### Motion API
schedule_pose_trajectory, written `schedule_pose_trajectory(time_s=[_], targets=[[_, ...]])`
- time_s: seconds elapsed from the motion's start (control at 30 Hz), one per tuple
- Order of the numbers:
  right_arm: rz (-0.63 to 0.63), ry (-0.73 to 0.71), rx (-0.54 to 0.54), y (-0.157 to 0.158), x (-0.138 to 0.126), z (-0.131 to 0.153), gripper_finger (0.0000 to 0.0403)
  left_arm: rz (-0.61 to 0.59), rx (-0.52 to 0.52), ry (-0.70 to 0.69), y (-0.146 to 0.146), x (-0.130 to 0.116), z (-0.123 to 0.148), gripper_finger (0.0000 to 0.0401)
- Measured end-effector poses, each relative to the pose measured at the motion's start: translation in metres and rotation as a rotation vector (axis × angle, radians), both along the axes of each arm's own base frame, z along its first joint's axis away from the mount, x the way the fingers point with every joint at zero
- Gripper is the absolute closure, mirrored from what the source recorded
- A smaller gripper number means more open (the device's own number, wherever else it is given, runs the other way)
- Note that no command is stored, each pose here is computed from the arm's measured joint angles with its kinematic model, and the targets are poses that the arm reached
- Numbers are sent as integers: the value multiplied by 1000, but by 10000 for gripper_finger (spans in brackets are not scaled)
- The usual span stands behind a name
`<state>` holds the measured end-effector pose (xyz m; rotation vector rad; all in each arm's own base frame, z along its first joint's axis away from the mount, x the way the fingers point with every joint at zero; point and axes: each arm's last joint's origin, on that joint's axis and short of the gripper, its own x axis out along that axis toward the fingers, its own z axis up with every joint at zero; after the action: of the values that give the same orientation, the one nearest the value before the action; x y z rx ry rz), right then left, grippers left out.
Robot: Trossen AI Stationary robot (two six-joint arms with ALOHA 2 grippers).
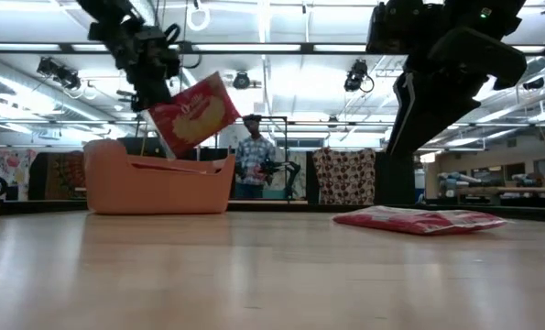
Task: Sort popcorn bags into baskets
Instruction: Put the red popcorn bag into the orange container
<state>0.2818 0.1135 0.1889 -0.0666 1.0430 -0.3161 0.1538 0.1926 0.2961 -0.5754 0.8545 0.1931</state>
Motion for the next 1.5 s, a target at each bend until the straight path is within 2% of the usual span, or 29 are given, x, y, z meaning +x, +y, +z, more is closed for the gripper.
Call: schedule_pose_trajectory(time_s=[0.13,0.3,0.6,0.8,0.93,1.07,1.23,1.5], targets=[[14,3,-7,0,0,0,243,121,-60,-48,19,-29,-1,392],[17,-11,-9,0,1,1,243,195,-169,5,32,-50,-15,392],[50,-51,-24,5,4,3,243,247,-342,44,50,-54,-44,392],[94,-66,-37,12,3,3,243,287,-406,64,59,-58,-56,386],[104,-68,-37,14,2,4,243,338,-379,155,60,-62,-57,361],[106,-79,-36,15,3,4,243,390,-293,364,64,-68,-66,327],[112,-87,-36,15,4,5,243,383,-225,407,64,-63,-64,295],[111,-87,-36,15,4,5,243,362,-94,410,74,-55,-39,290]])
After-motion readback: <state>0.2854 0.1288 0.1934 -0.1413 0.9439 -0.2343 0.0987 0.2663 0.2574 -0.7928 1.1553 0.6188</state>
